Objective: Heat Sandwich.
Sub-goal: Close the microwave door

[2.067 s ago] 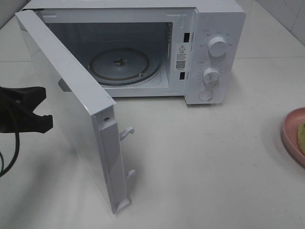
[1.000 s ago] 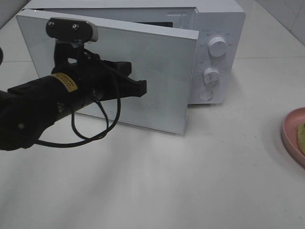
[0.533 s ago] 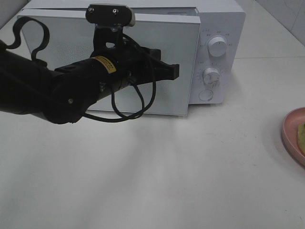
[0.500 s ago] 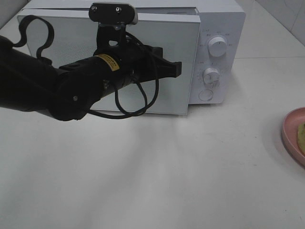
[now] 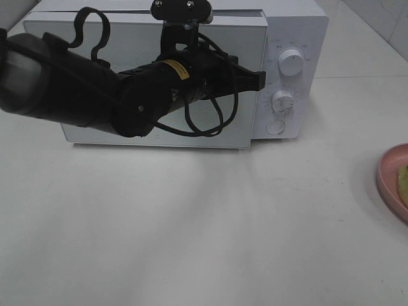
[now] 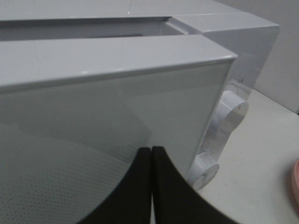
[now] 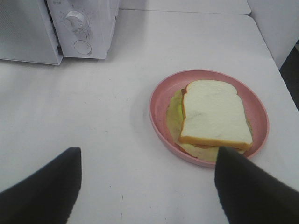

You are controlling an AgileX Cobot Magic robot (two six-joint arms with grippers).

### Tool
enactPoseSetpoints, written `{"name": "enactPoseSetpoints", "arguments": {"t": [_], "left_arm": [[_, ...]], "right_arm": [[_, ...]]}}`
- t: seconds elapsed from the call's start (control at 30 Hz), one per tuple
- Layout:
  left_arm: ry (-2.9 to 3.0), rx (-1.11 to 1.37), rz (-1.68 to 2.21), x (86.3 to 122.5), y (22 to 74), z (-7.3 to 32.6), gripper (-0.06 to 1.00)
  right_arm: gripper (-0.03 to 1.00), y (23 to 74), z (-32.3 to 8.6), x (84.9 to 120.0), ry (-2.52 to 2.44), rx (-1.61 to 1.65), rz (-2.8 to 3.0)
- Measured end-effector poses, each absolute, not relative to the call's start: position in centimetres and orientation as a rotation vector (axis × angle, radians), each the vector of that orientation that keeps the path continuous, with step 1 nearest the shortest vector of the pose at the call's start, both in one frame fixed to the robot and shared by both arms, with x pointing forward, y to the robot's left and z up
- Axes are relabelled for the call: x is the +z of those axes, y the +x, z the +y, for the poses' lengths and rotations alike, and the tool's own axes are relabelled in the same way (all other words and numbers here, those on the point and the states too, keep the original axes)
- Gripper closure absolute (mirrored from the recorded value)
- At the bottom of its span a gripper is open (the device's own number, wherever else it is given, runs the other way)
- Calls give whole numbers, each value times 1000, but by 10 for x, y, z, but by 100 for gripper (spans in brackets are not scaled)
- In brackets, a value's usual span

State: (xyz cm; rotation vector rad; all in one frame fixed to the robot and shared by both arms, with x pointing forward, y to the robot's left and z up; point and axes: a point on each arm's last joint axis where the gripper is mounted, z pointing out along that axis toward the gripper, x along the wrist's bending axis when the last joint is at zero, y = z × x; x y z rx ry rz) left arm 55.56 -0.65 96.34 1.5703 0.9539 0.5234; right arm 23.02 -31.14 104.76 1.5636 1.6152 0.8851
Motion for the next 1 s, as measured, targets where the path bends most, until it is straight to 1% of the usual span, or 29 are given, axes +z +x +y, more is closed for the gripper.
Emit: {"name": "enactPoseSetpoints", "arguments": {"t": [0.3,0.5,0.6,1.0], "left_arm": [[1650,520,935,964,569,-19,94],[1665,528,943,964,577,-17,94],[1690,525,962,959,582,-12,94],[1711,532,961,946,592,-18,94]], "right_arm": [[21,230,-311,1048,1564,885,1615],[21,230,-311,1048,1564,885,1615],[21,230,-311,1048,1564,885,1615],[21,230,-311,1048,1564,885,1615]]}}
